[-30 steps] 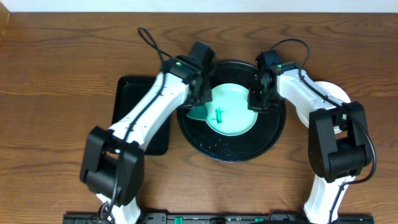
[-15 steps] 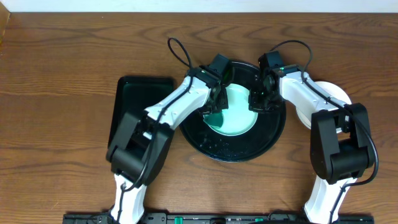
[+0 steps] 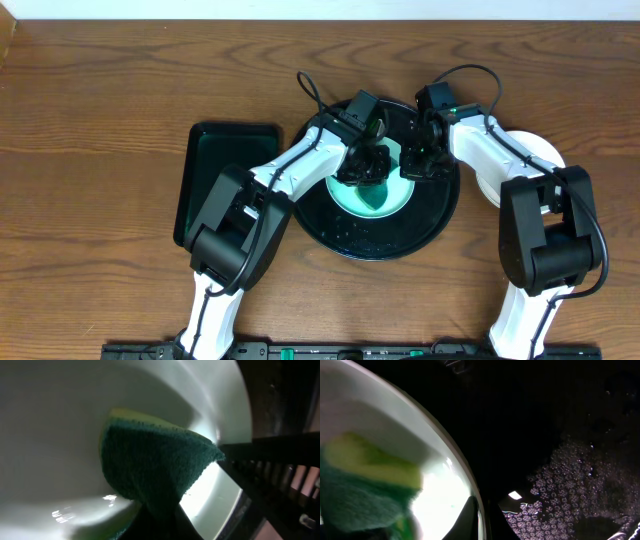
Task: Clean dirty plates on tray and stack at the side
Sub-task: 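Scrub the pale green plate with the sponge while right gripper holds it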
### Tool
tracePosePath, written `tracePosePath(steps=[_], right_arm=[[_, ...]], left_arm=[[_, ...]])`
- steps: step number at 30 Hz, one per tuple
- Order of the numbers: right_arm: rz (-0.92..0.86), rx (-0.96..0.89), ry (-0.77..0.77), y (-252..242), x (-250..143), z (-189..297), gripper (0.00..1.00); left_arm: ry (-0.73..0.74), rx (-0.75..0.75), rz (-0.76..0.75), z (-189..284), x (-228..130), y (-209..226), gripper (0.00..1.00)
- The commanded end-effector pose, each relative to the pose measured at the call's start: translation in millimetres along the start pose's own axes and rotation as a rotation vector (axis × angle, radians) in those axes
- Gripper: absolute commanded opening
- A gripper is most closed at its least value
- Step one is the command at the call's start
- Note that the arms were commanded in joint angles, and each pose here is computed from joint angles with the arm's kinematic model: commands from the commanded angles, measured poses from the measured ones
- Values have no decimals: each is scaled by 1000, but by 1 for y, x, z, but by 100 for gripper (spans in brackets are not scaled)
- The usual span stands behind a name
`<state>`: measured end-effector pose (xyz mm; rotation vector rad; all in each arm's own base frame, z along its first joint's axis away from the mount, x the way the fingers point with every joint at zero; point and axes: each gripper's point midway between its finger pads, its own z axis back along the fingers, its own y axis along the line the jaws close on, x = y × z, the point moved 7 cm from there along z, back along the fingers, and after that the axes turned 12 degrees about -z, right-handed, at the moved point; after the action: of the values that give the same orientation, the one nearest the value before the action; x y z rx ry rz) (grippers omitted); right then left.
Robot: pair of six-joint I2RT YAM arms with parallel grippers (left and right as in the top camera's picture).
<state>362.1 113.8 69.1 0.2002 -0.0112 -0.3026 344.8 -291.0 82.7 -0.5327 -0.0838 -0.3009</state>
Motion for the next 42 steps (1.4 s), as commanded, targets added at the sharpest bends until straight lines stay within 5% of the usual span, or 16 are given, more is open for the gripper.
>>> tracePosePath(steps=[1,9,12,17,24,26,32,38,42], right_arm=[[-1,-42,93,-8,-16,-38,1],[2,-42,93,-8,-16,-38,1],[3,-41,92,-8,-16,-38,1],[2,-40,91,-8,-15,-38,1],[3,-41,92,-8,-16,-38,1],[2,-41,93,-8,-16,-38,1],[2,-43,95,-8,-16,-38,1],[2,-43,94,-8,-16,-38,1],[2,-43,95,-8,-16,-38,1]], left_arm=[[18,-6,19,-10,-1,11,7],[-130,597,230,42,10,83,7],[-96,710,259,47,-3,90,7],[-1,588,239,32,-16,75,7],[132,47,-89,1,-25,-1,7],[112,-3,-125,-2,-22,-11,7],[16,-28,-144,1,-2,-10,7],[-108,-17,-9,20,29,26,7],[-177,209,149,39,38,82,7]])
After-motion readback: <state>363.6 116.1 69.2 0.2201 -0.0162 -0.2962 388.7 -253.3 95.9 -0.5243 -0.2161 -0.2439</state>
